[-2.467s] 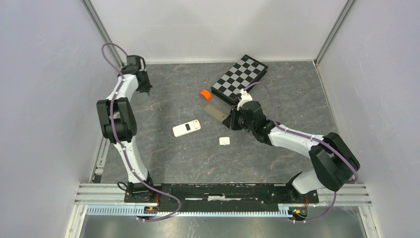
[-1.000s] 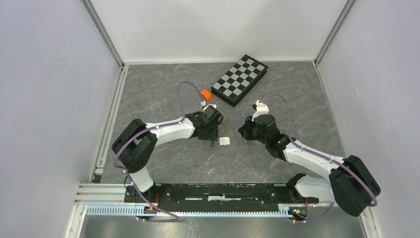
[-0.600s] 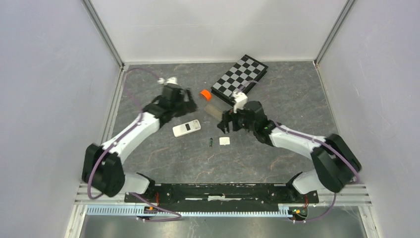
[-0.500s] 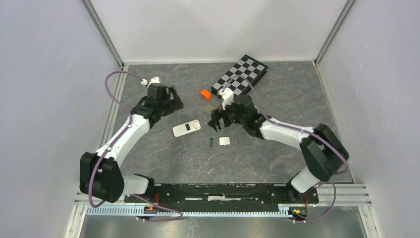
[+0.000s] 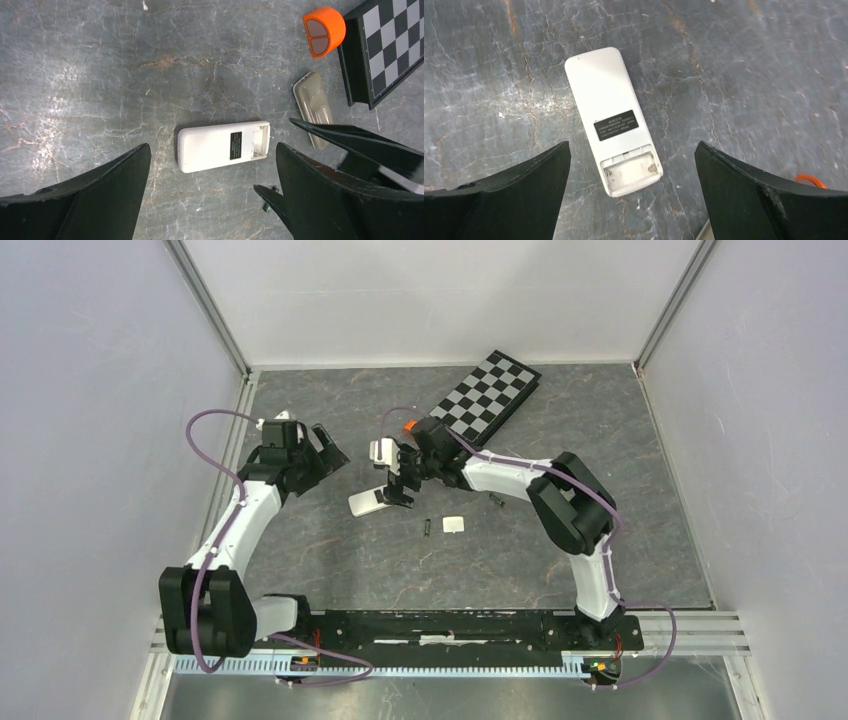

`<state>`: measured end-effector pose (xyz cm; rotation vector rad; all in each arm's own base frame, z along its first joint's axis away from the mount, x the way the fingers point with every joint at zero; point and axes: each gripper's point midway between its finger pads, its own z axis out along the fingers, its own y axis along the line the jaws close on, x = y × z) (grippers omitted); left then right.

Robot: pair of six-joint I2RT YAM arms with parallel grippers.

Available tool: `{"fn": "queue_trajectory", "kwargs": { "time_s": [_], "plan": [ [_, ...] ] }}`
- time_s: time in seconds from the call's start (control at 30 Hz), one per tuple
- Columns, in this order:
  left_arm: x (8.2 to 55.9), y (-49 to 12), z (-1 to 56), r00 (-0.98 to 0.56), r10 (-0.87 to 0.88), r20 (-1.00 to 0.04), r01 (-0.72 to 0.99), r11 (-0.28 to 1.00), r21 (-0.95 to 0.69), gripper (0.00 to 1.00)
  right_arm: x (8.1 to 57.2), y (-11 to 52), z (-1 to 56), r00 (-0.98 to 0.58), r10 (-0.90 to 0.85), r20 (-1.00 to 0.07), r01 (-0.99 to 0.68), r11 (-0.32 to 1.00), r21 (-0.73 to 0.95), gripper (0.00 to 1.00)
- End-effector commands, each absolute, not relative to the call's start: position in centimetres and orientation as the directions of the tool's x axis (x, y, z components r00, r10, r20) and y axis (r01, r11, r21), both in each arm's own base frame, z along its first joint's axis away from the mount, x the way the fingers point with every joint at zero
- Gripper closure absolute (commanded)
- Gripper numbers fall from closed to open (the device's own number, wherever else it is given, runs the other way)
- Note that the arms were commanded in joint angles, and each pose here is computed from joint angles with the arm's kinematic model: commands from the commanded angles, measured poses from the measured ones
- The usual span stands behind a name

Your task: Load the batteries into the remote control

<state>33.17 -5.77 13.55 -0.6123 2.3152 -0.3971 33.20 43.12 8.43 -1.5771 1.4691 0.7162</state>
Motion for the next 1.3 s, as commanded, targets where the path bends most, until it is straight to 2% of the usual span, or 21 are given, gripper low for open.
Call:
{"fn": "queue_trajectory", "kwargs": {
  "time_s": [0.0, 0.4, 0.53, 0.7, 0.8, 0.93, 1.07, 1.27],
  "plan": [
    [33.0, -6.6, 13.9, -0.656, -0.585, -0.476, -0.283, 0.776, -0.564, 0.00, 32.7, 44.6, 7.2, 0.256, -0.494, -0.831, -0.966, -0.148, -0.210, 0.02],
    [32.5, -5.4, 12.9, -0.660, -0.617, -0.430, -0.313, 0.745, -0.589, 0.00, 33.2, 44.8, 2.1, 0.220, -0.599, -0.770, -0.970, -0.218, -0.108, 0.03],
    [32.2, -5.8, 12.4, -0.670, -0.616, -0.414, -0.308, 0.738, -0.600, 0.00, 32.7, 44.4, 0.8, 0.229, -0.635, -0.738, -0.968, -0.225, -0.106, 0.16],
    [31.6, -7.1, 11.4, -0.694, -0.621, -0.363, -0.286, 0.701, -0.653, 0.00, 32.1, 44.5, 0.6, 0.225, -0.634, -0.740, -0.968, -0.231, -0.097, 0.53],
    [30.9, -7.8, 10.5, -0.717, -0.616, -0.328, -0.283, 0.686, -0.670, 0.00, 32.0, 44.4, 1.3, 0.232, -0.619, -0.751, -0.968, -0.224, -0.114, 0.64],
    [30.0, -8.4, 9.7, -0.735, -0.602, -0.312, -0.262, 0.676, -0.688, 0.00, 31.5, 44.0, 3.3, 0.246, -0.578, -0.778, -0.967, -0.204, -0.154, 0.71],
    [29.2, -10.5, 10.0, -0.786, -0.550, -0.282, -0.166, 0.627, -0.761, 0.00, 30.3, 43.7, 6.4, 0.253, -0.497, -0.830, -0.964, -0.200, -0.175, 0.73],
    [28.7, -11.7, 10.5, -0.810, -0.523, -0.265, -0.117, 0.587, -0.801, 0.00, 28.9, 42.9, 9.5, 0.244, -0.428, -0.870, -0.964, -0.208, -0.168, 0.73]
  ]
}}
